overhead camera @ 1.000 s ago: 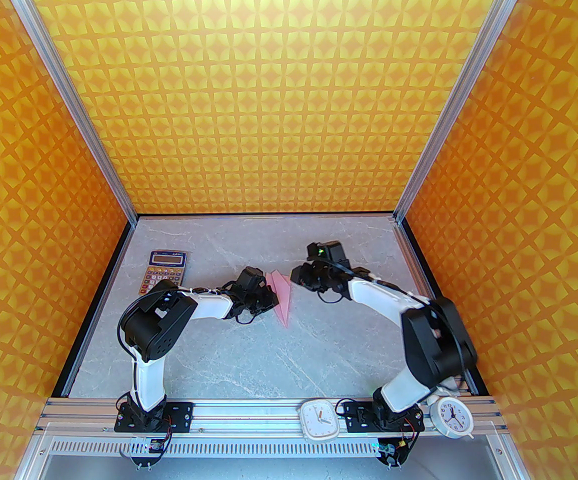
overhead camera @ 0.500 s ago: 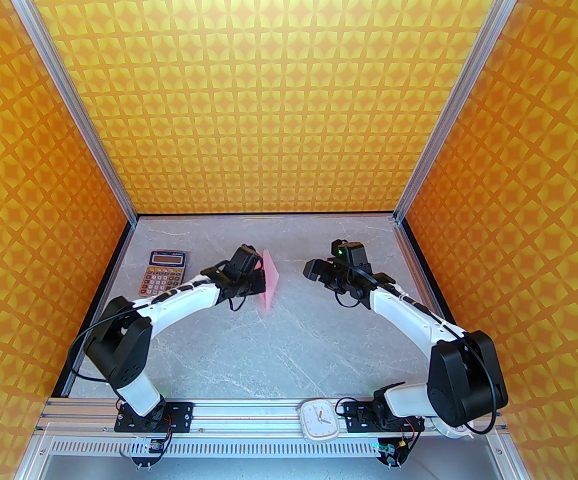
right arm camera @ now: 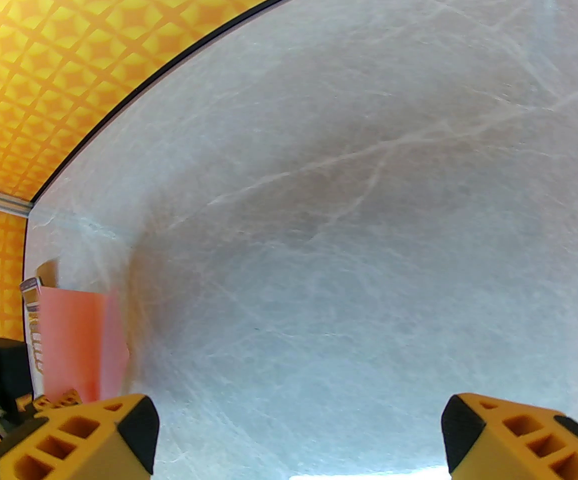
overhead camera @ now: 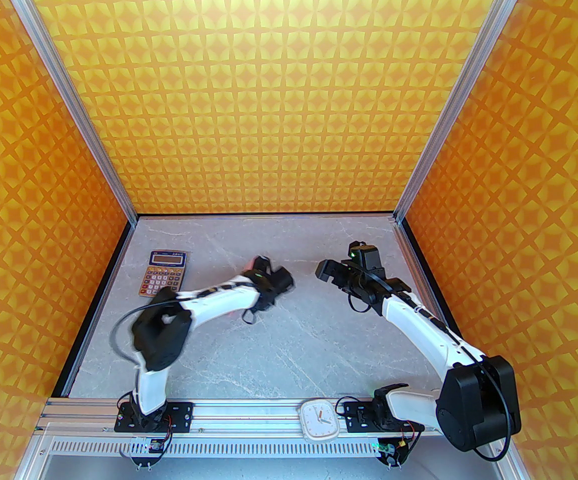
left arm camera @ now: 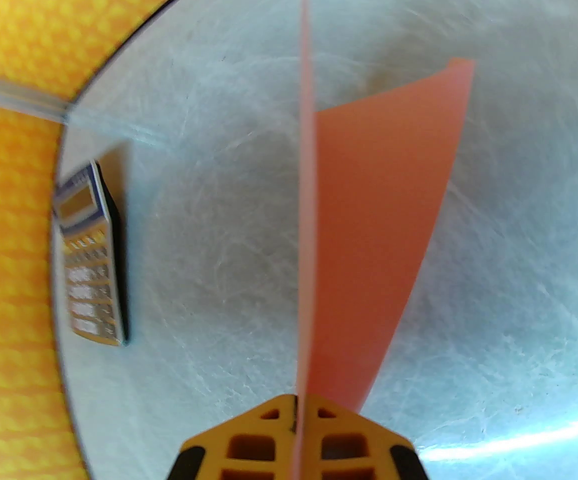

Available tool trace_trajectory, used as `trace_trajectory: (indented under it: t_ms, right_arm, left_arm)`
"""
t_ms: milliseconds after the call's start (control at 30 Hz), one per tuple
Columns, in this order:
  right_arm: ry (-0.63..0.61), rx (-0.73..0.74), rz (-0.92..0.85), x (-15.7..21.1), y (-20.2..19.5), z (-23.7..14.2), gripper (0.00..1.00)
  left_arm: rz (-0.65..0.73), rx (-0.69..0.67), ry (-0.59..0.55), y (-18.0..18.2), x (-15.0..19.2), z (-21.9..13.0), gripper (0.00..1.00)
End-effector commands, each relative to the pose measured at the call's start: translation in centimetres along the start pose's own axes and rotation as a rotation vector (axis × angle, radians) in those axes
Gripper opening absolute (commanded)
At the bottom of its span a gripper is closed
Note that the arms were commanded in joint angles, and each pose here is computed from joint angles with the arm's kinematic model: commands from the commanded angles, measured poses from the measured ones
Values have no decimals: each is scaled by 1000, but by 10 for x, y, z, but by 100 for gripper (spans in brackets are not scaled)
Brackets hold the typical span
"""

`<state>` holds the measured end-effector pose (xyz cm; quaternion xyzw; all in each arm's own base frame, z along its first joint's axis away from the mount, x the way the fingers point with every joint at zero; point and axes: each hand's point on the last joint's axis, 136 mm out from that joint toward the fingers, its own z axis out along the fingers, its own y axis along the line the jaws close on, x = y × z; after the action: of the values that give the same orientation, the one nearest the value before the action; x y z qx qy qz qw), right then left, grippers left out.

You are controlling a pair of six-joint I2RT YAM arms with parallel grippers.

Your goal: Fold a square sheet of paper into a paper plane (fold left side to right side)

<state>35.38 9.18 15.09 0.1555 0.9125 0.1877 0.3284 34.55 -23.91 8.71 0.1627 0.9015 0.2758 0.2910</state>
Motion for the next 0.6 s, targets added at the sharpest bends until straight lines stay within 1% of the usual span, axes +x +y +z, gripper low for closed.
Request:
trace_trajectory:
  t_ms: [0, 67, 100, 133, 200, 267, 333, 467, 567]
  right_arm:
    - [8, 38, -13, 7, -11, -4, 98]
    - [7, 34, -12, 8, -11, -5, 99]
    - [10, 26, -13, 8, -10, -4, 99]
    - [13, 19, -12, 9, -9, -4, 98]
    - [17, 9, -11, 9, -7, -3, 99]
    - [28, -6, -10, 10, -4, 0, 98]
    - [46, -25, -15, 11, 0, 4, 98]
    - [79, -69, -6, 14, 8, 14, 99]
    - [97, -118, 11, 18, 15, 19, 99]
  left_arm:
    - [79, -128, -5, -1, 4, -4, 5]
    - [93, -109, -5, -20, 7, -8, 6]
    - [94, -77, 2, -32, 9, -10, 14]
    - [90, -37, 18, -43, 12, -10, 19]
    - [68, 50, 53, -62, 16, -14, 45]
    - [39, 153, 70, -78, 15, -21, 55]
    - [-5, 245, 69, -86, 9, -33, 68]
    - [-111, 443, 48, -85, -10, -64, 77]
    - [-172, 549, 36, -69, -18, -78, 76]
